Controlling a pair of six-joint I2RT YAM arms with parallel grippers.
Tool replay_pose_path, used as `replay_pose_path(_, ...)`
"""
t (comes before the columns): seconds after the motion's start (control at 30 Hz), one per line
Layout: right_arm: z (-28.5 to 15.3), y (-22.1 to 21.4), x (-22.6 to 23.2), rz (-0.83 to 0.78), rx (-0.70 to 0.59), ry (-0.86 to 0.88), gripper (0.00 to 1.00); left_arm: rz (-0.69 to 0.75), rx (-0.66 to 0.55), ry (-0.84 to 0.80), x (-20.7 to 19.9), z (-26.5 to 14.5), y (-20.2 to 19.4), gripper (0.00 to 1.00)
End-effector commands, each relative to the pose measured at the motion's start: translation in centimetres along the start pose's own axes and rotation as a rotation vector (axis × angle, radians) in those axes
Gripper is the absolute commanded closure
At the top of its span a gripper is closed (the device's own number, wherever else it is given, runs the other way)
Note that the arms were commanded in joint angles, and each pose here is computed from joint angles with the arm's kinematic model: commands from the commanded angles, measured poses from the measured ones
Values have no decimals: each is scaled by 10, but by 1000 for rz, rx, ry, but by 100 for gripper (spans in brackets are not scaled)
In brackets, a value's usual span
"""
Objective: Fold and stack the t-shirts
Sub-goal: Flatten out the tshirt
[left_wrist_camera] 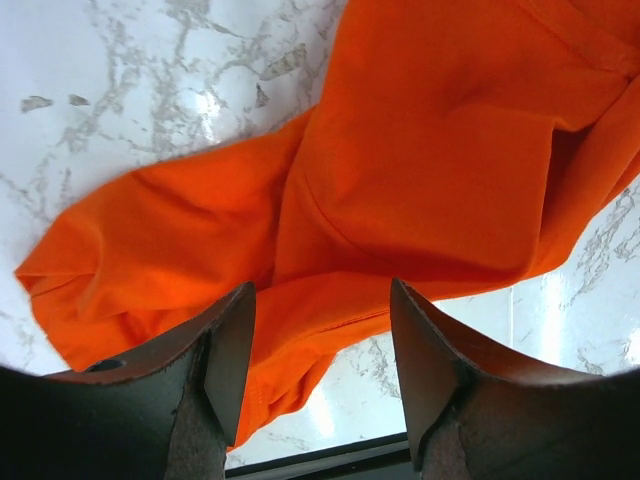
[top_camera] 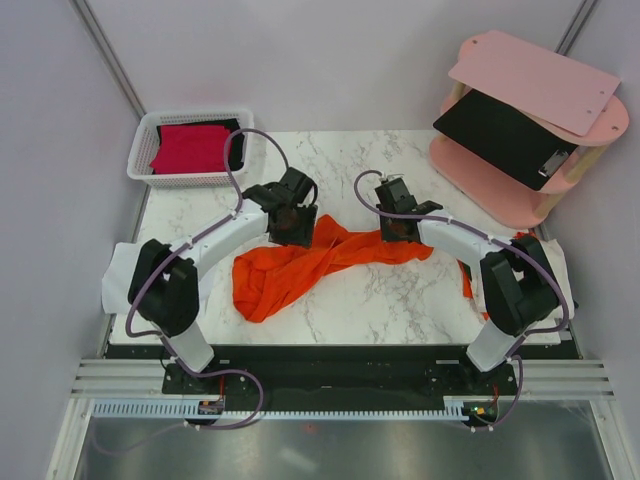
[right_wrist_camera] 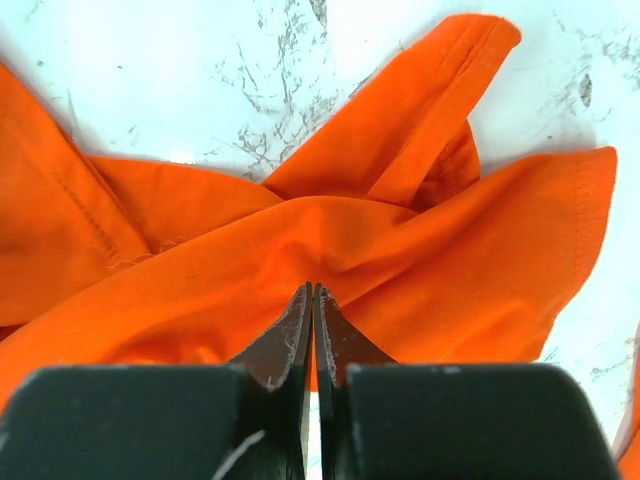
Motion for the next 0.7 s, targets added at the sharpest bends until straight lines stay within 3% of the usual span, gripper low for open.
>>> replay_pose_path(0.0,-15,10,-3,11,-50,1,92,19,-62,-106,-15,-6,2,37)
replay_pose_path(0.37,-19,12,-1,25,-56,21,91,33,-99,-129,-22,-21,-17,36)
replay_pose_path(0.67,-18,10,-1,34,-52,25,91,49,-47,-101,-23,7,-24,35)
Point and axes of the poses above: each gripper's point midway between its finger pads, its own z axis out along the fingers, its own x axis along the line the jaws close on, y = z × x, the point moved 8 cm from there along -z, back along the fingers, and after that the axes turned 12 degrees about z, right-handed, at the moved point
